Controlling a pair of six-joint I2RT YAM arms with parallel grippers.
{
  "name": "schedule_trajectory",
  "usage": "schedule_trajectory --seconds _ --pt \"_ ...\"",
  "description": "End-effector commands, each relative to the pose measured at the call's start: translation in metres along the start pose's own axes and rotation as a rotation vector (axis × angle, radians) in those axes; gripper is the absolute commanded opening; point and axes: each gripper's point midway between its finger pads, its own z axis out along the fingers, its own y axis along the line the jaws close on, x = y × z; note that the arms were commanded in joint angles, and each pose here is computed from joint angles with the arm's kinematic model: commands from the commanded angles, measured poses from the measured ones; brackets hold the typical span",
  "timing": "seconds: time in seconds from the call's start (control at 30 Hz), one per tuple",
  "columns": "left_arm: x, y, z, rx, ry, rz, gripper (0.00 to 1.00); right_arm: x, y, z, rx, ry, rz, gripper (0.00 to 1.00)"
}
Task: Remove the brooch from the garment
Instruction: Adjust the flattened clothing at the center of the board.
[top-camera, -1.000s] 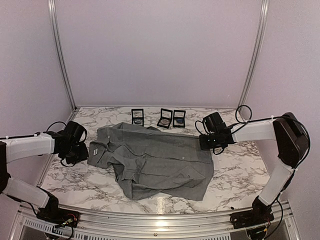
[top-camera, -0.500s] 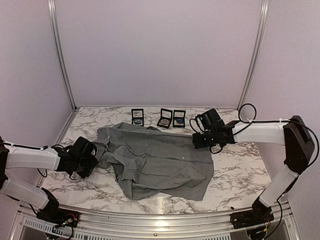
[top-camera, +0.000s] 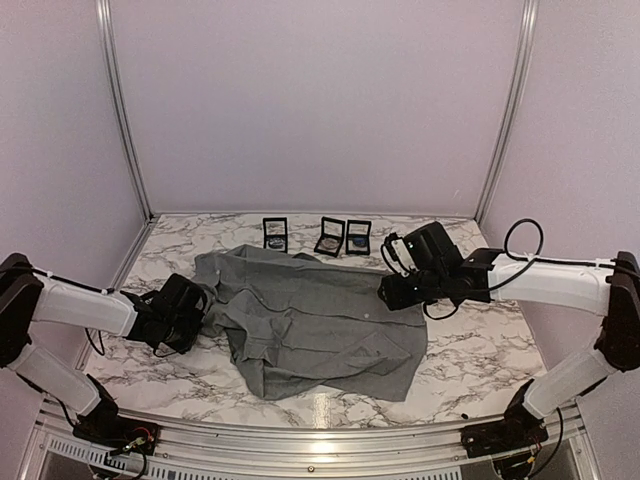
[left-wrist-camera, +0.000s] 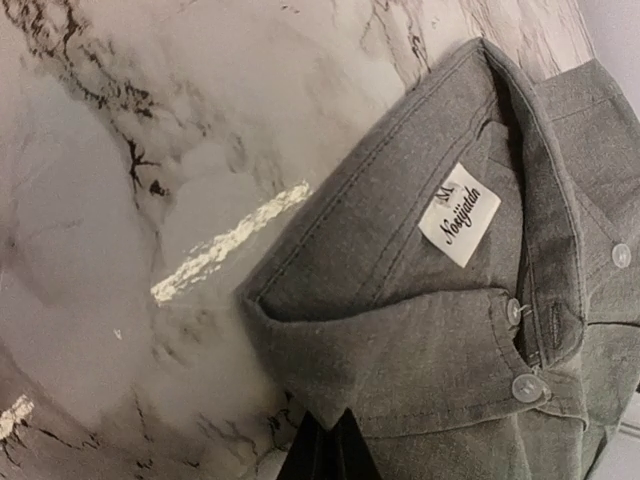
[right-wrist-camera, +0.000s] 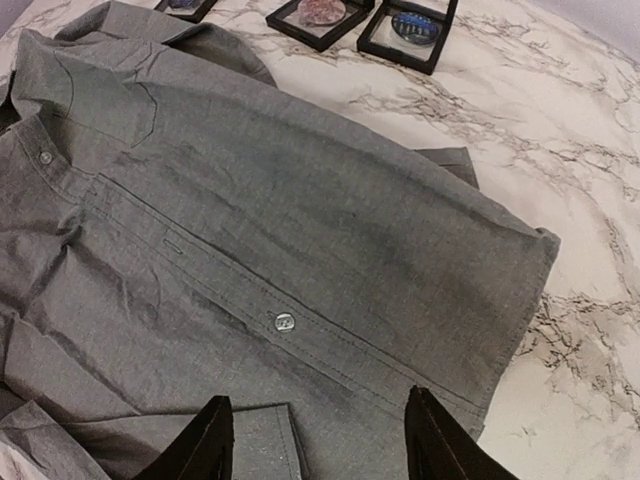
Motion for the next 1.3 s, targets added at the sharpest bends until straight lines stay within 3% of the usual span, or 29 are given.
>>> schedule_trajectory --seconds 0.0,0.2,0.37,0.5,0.8,0.9,1.0,1.1,1.17,1.27 --pt "-0.003 0.004 -0.001 -0.043 -0.02 0.041 0.0 0.011 0.031 -0.013 -0.072 0.031 -0.05 0.56" --pt "-0.03 0.001 -0.028 -0.108 -0.114 0.235 0.0 0.038 0.095 -0.041 -0.24 0.042 -0.217 0.58" --pt "-0.056 0.006 -0.053 -0.152 -0.174 0.367 0.0 0.072 0.127 -0.057 -0.352 0.06 -0.32 0.67" --pt "-0.067 0.011 -0.06 -0.176 -0.195 0.469 0.0 0.099 0.131 -0.052 -0.36 0.082 -0.383 0.73" --pt "-0.067 0.019 -0.057 -0.177 -0.145 0.539 0.0 0.125 0.123 -0.022 -0.274 0.16 -0.44 0.71" --pt "-0.068 0.017 -0.058 -0.163 -0.145 0.546 0.0 0.128 0.117 -0.009 -0.208 0.173 -0.427 0.64" --pt "-0.071 0.017 -0.058 -0.164 -0.149 0.552 0.0 0.132 0.107 0.0 -0.129 0.191 -0.407 0.48" --pt "-0.074 0.017 -0.058 -0.174 -0.149 0.574 0.0 0.133 0.109 -0.004 -0.108 0.197 -0.417 0.14" --pt "-0.076 0.015 -0.058 -0.177 -0.149 0.598 0.0 0.127 0.116 -0.017 -0.136 0.193 -0.418 0.0" --pt "-0.08 0.008 -0.061 -0.186 -0.152 0.64 0.0 0.125 0.127 -0.041 -0.232 0.226 -0.419 0.0"
